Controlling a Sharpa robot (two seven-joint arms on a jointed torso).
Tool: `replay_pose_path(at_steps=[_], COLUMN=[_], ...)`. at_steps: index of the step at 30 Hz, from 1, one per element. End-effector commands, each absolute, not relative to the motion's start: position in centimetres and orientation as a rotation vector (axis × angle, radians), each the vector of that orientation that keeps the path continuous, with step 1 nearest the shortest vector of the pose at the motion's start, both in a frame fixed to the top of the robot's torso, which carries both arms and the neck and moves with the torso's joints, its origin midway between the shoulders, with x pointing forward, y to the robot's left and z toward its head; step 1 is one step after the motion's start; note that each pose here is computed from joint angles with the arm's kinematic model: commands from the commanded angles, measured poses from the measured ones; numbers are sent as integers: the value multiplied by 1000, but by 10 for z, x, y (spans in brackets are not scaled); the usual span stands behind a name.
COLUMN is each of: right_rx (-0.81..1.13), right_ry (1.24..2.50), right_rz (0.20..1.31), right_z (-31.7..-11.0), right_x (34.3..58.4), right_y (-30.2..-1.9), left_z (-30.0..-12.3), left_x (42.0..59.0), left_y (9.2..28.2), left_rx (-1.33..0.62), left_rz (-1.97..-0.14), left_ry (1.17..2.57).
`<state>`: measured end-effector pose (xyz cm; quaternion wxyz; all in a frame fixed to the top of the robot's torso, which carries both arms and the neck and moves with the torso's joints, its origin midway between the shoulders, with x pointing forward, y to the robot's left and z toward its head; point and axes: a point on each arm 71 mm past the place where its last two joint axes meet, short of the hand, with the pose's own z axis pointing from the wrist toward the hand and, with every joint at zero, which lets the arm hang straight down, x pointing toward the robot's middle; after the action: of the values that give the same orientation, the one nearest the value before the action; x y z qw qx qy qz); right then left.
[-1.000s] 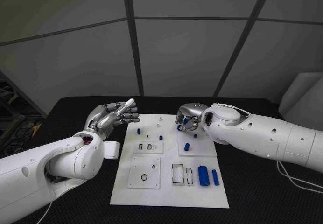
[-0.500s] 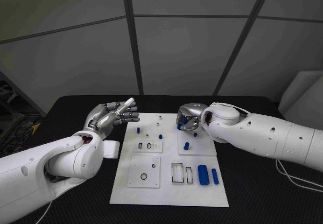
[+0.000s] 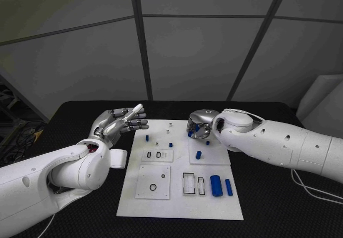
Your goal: Assemble the parts on the task board
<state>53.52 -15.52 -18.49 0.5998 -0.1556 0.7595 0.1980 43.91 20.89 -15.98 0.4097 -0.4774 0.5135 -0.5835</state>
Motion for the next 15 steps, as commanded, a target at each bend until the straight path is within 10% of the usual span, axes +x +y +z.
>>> replay_pose_path(at_steps=[1,15], right_rx=[-372,-305], right_ry=[1764,1645], right_rz=[452,470], right_z=[-184,-175], right_x=[536,538], right_y=[-154,-162], left_z=[-158,-158], left_x=[438,439], left_y=[207,208], left_rx=[-1184,-1186], left_rz=[-1487,-1483], left_ry=[1297,1297])
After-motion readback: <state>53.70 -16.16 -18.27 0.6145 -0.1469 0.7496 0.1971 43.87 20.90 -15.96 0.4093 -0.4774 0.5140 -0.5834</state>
